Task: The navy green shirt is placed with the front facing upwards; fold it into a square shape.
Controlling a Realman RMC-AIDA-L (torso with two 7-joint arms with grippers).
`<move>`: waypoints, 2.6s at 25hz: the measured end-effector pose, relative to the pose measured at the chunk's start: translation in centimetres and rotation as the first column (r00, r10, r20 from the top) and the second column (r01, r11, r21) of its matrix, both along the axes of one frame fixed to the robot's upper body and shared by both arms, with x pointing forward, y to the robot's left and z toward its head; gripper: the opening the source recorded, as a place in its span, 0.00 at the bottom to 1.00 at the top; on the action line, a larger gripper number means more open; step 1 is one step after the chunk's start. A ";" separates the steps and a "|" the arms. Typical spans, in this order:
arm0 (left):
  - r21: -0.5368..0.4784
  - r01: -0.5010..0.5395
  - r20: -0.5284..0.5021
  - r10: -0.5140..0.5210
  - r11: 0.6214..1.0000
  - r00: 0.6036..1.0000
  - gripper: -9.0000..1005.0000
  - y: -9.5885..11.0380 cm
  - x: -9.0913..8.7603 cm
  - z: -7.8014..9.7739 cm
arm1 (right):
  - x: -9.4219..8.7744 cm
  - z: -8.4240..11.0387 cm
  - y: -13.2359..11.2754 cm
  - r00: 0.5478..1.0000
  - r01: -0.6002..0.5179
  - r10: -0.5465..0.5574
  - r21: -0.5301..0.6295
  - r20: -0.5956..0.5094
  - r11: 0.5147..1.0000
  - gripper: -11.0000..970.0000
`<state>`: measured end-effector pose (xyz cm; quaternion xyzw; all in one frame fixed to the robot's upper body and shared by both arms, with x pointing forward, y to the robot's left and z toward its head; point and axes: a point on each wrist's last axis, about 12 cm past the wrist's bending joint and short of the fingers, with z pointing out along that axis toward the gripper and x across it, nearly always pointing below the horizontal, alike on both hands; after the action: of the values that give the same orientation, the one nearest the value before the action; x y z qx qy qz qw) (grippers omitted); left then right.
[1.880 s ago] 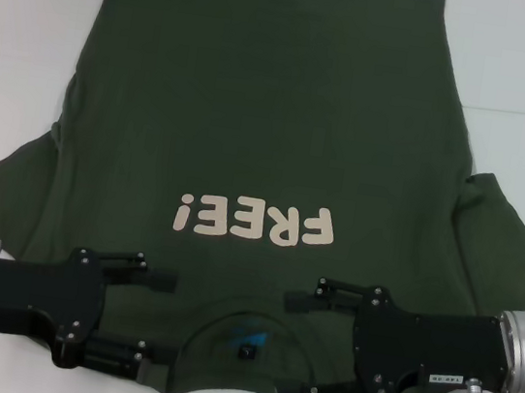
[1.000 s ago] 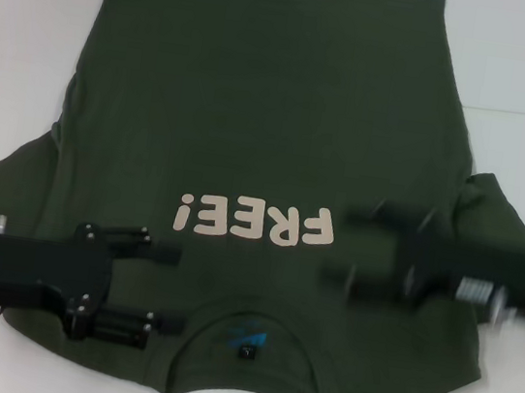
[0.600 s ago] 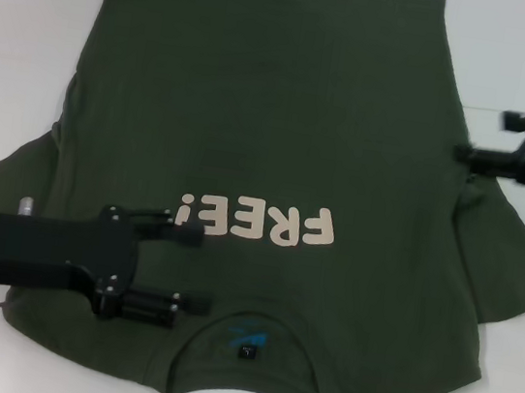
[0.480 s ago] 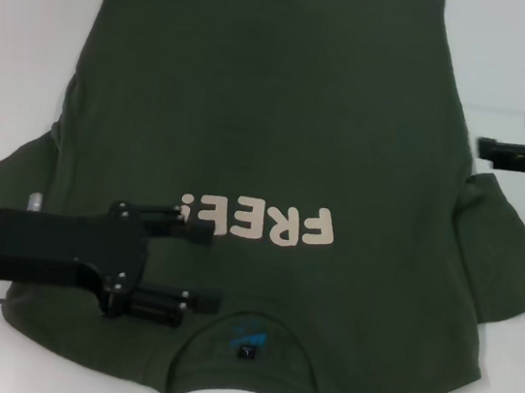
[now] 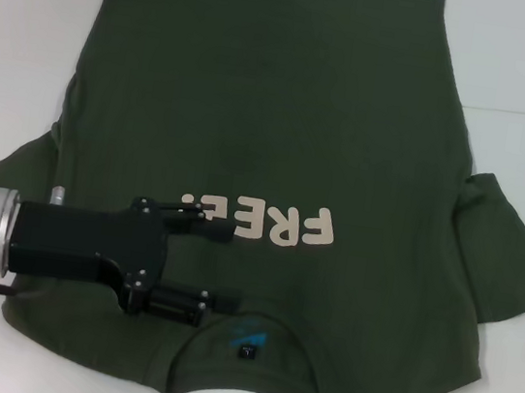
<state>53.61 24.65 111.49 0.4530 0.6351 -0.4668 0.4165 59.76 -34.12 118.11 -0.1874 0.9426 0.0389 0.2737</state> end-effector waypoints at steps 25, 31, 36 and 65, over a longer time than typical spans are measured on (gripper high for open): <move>0.004 0.026 0.000 -0.026 1.000 1.000 0.87 -0.5 -0.5 -0.7 | 1.0 -3.7 1.0 0.986 0.105 -0.103 0.011 -0.132 0.994 0.97; 0.005 0.018 -0.002 -0.018 1.000 1.000 0.87 -0.6 -0.5 -1.0 | 1.0 -4.9 1.2 0.981 0.098 -0.095 0.011 -0.167 0.995 0.97; 0.004 0.017 -0.002 -0.017 1.000 1.000 0.87 -0.7 -0.5 -1.0 | 1.0 -5.5 1.0 0.979 0.115 -0.111 0.012 -0.169 0.993 0.97; 0.015 0.009 -0.003 -0.009 1.000 1.000 0.87 -0.7 -0.3 -1.1 | 1.0 -7.6 -0.3 0.966 0.202 -0.181 0.100 -0.183 0.974 0.91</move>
<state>53.27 23.91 110.34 0.4581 0.6372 -0.4646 0.4102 60.80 -34.38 110.54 -0.0748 0.9725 0.0837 0.2041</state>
